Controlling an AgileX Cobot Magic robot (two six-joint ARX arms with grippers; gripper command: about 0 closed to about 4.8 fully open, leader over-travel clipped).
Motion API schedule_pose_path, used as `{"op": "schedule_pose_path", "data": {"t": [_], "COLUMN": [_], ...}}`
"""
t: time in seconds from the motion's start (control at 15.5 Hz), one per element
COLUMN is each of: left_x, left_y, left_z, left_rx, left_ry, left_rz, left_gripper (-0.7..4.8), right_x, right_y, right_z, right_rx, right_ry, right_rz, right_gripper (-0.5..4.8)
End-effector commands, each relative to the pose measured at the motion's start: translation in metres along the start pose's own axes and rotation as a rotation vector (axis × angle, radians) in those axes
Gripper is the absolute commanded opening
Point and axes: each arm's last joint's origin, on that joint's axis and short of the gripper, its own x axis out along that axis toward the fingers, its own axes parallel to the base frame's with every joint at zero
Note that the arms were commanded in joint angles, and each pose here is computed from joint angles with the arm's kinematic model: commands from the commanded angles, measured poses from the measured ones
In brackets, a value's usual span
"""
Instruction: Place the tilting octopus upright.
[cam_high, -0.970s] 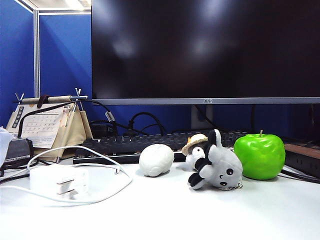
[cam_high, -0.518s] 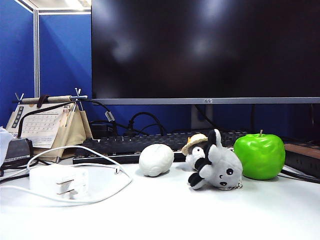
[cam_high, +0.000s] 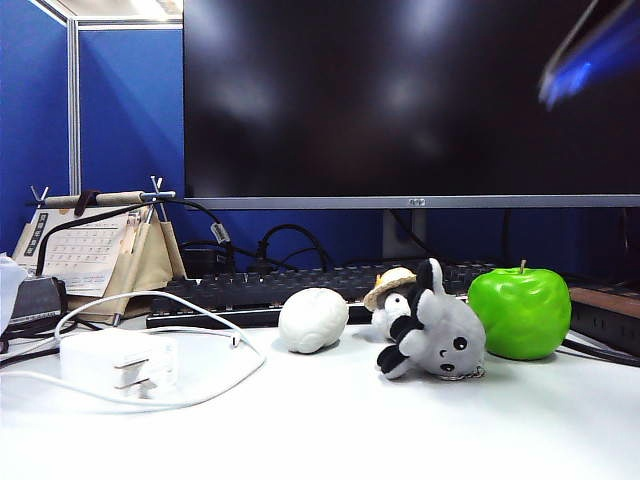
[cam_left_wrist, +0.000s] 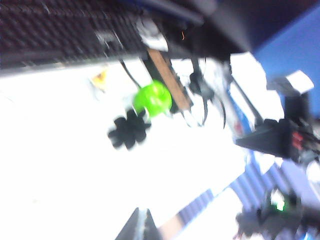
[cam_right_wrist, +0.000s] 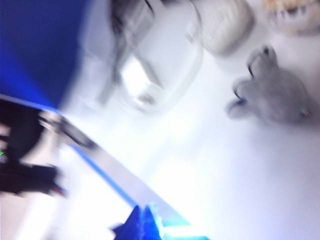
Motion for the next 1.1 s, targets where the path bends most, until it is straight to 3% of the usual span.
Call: {"op": "schedule_pose_path", "data": {"t": [0.06, 0.45, 0.78, 0.91, 1.1], "left_x": [0.018, 0.062, 0.075, 0.075, 0.076], "left_y": [-0.007, -0.006, -0.007, -0.009, -0.01], "left_z": [-0.002, -0.009, 0.004, 0.007, 0.008], "left_rx": [0.057, 0.087, 0.208, 0.22, 0.231], "left_ry": [0.051, 0.199, 0.104, 0.072, 0.055], "left_rz": [0.045, 0.159, 0.126, 0.112, 0.104], "left_gripper": [-0.04, -0.04, -0.02, -0.02, -0.02], "right_x": [0.035, 0.064, 0.064, 0.064, 0.074], "right_y": [0.01, 0.015, 0.011, 0.011, 0.01], "right_z": [0.005, 0.018, 0.022, 0.025, 0.03], "right_rx": [-0.096, -0.181, -0.186, -0.194, -0.2], "right_ry": [0.052, -0.008, -0.091, -0.139, -0.156], "right_rz": [-0.062, -0.064, -0.206, -0.242, -0.226], "right_gripper": [-0.06, -0.06, 0.06, 0.45, 0.55]}}
